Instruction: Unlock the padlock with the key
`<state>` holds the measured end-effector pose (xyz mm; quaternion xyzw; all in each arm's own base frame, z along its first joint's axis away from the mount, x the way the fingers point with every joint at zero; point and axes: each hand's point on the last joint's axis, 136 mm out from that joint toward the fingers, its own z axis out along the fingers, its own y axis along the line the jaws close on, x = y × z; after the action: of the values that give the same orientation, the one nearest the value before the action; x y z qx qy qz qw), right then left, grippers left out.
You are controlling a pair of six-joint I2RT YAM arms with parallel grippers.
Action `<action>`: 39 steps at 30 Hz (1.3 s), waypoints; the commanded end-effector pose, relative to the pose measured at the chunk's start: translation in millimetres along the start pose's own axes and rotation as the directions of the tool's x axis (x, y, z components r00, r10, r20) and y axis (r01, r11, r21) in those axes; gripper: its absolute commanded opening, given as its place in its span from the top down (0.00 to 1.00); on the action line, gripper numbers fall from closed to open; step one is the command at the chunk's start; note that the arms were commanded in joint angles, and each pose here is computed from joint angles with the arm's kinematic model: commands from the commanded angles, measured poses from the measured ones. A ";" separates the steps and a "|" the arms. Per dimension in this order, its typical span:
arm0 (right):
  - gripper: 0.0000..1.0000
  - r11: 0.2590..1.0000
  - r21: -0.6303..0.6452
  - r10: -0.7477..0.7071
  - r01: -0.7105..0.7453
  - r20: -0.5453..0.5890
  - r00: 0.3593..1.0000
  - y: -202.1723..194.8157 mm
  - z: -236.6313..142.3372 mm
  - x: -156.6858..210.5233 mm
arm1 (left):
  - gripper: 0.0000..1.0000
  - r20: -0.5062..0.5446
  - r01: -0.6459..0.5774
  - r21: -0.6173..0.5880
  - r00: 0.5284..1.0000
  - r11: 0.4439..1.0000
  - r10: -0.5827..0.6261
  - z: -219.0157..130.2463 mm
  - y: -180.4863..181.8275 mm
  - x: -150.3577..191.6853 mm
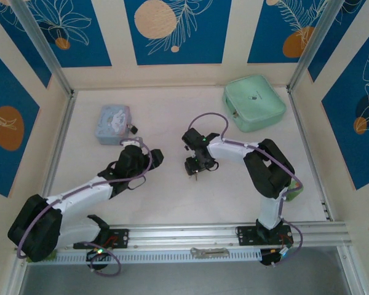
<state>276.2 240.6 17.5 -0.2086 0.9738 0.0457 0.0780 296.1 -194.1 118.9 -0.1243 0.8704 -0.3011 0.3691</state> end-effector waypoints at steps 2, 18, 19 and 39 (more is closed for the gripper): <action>0.46 1.000 -0.018 0.001 -0.004 -0.134 0.991 0.8 1.2 46.2 | 0.32 0.017 0.022 0.035 1.000 0.999 -0.022 2.6 -7.5 -7.8; 1.00 0.974 -0.199 0.083 -0.111 -0.140 0.987 17.4 10.7 36.7 | 0.32 -0.008 0.048 0.104 0.999 0.993 -0.048 5.9 -20.4 -6.0; 1.00 0.958 -0.258 0.096 -0.126 -0.125 0.988 22.1 5.9 32.7 | 0.32 -0.013 0.046 0.124 0.999 0.991 -0.044 6.5 -24.4 -5.8; 1.00 0.590 -0.656 0.618 -0.471 -0.008 0.786 6.6 -81.2 -33.6 | 0.42 -0.086 0.032 0.532 0.996 0.846 0.017 14.8 -104.8 32.5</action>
<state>283.7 245.6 86.0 0.0280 0.9181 0.3862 0.0843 290.2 -280.9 136.7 -0.0434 0.8002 -0.4944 0.3366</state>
